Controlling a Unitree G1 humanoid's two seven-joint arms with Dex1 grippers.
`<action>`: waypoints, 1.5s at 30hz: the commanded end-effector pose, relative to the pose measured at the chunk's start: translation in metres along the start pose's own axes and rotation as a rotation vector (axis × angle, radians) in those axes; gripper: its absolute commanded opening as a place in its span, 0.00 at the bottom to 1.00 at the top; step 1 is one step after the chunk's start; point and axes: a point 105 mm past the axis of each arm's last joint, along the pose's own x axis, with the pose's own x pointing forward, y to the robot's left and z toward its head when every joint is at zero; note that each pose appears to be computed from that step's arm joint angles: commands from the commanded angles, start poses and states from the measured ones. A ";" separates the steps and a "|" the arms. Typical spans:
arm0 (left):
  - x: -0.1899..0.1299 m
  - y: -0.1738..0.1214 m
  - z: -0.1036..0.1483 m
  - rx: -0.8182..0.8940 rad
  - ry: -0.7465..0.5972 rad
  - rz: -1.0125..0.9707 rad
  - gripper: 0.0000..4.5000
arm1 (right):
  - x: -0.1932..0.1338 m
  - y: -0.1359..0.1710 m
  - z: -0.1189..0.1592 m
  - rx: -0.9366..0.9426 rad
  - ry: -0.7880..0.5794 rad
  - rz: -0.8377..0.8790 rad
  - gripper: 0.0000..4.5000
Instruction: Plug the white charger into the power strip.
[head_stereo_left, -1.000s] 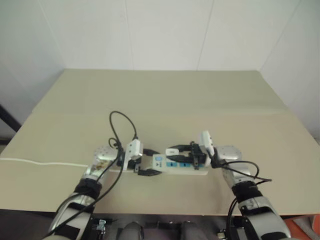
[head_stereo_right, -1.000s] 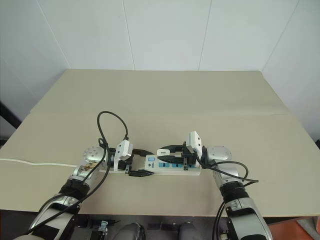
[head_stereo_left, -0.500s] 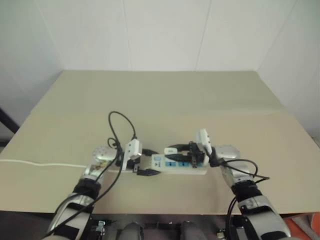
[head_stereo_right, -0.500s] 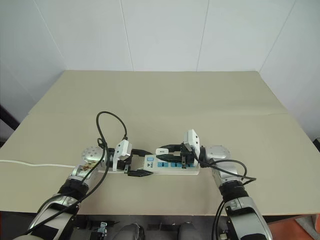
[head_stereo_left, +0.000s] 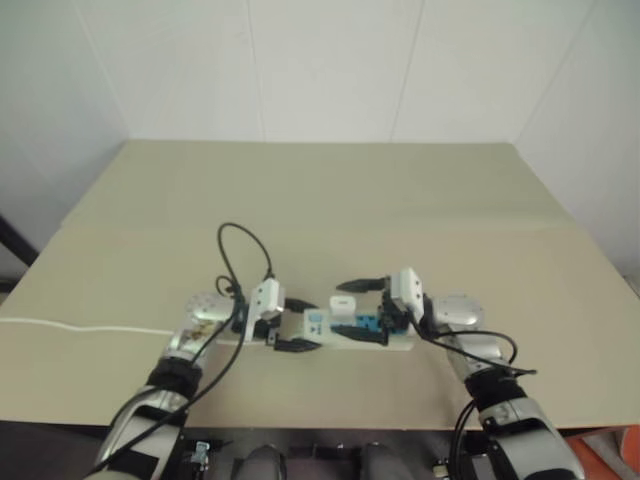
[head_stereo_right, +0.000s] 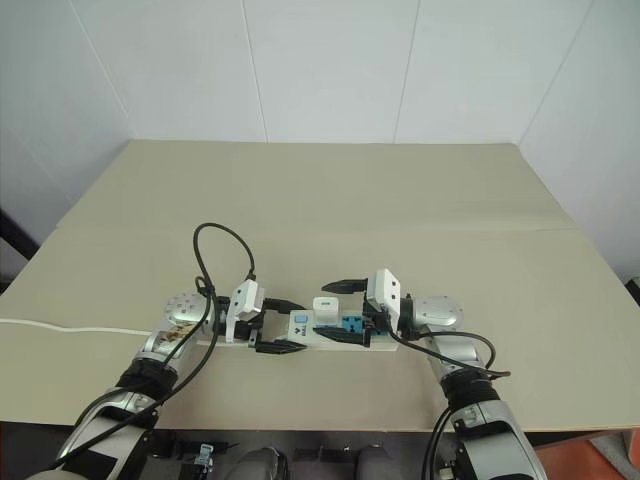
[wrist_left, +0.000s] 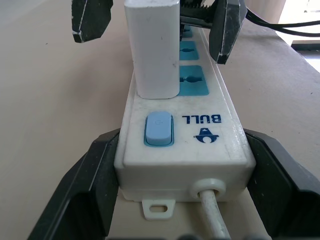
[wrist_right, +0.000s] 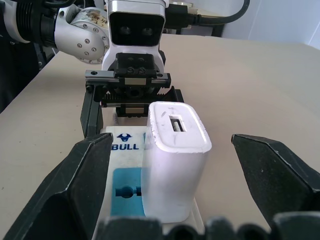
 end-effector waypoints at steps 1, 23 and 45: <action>0.003 -0.003 0.020 0.001 -0.100 -0.080 0.89 | -0.008 0.007 -0.021 0.060 0.075 0.000 1.00; -0.104 -0.005 0.036 0.132 0.035 0.054 1.00 | -0.137 0.011 0.059 -0.053 0.366 -0.085 1.00; -0.104 -0.003 0.022 0.127 0.055 0.114 1.00 | -0.167 0.017 0.060 -0.087 0.445 -0.122 1.00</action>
